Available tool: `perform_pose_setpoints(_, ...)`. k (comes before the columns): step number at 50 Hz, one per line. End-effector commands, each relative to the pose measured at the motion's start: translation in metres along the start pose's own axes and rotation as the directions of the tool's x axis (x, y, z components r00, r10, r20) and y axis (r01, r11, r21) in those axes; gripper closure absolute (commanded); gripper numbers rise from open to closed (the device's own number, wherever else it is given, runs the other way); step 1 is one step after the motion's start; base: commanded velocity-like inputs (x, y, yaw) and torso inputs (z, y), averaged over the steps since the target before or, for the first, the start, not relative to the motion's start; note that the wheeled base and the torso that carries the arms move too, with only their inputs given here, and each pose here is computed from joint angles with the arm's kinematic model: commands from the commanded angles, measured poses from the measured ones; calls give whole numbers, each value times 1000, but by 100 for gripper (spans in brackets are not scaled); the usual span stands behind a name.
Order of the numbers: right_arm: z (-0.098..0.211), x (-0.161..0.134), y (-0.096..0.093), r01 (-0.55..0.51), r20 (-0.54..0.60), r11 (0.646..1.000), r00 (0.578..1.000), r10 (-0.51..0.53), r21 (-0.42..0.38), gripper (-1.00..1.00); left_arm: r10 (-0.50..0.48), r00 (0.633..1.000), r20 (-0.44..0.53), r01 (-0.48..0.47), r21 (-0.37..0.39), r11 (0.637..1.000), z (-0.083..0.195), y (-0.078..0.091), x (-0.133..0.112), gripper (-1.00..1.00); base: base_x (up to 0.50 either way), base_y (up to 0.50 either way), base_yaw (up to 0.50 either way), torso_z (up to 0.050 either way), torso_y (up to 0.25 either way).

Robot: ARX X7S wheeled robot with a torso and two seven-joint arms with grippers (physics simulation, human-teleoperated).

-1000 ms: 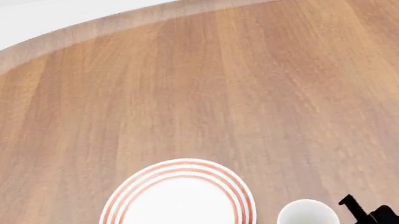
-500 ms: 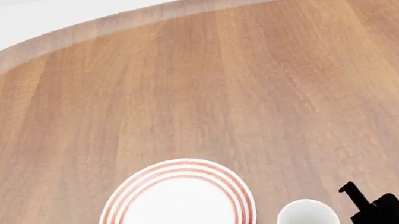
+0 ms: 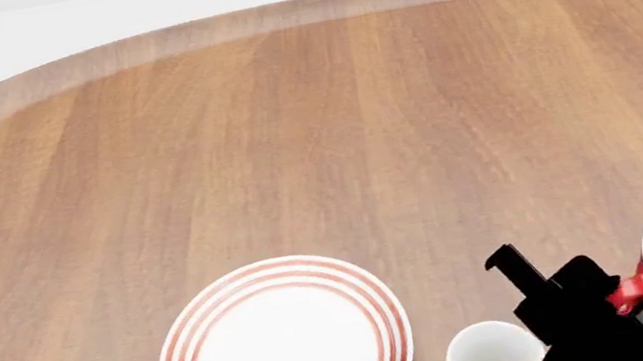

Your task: Put the red mug on the left plate.

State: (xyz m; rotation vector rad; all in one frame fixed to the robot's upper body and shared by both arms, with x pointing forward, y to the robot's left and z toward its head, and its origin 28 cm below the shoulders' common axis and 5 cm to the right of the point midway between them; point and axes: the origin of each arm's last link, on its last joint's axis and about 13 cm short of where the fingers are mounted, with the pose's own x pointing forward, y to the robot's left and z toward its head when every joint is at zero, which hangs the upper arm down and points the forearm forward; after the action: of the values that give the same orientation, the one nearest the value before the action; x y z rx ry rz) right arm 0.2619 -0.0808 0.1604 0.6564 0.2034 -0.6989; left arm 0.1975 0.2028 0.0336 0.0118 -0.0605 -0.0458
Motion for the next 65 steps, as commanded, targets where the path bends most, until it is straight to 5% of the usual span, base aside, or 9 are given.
perform_pose_setpoints(1,11,-38,4,-140,36,990,989,140,-9,100,3,1000,2,-3,-1,1000,0,0,0,-100,0,0,0,0,0)
perform_pose_setpoints(12,12,-58,3,-283,75,957,955,287,-66,100,4,1000,2,-4,0,1000,0,0,-1,-100,0,0,0,0,0)
perform_pose_setpoints(29,-15,-61,4,-558,-2,819,827,563,-135,100,5,1000,3,-5,-1,1000,0,0,0,-100,0,0,0,0,0)
perform_pose_setpoints(36,-25,-58,4,-586,-29,796,808,589,-155,100,6,1000,3,-6,-1,1000,0,1,0,-100,0,0,0,0,0)
perform_pose_setpoints(48,-46,-53,3,-685,-132,701,728,673,-200,100,5,1000,4,-5,-1,1000,1,1,0,-100,0,0,0,0,1)
perform_pose_setpoints(59,-62,-31,14,-691,-213,684,723,657,-234,100,6,1000,5,-6,-1,1000,1,1,0,-100,0,0,0,0,0)
perform_pose_setpoints(65,-65,-25,22,-726,-243,629,687,685,-277,100,6,1000,5,-6,-3,1000,1,1,0,-100,0,0,0,0,0)
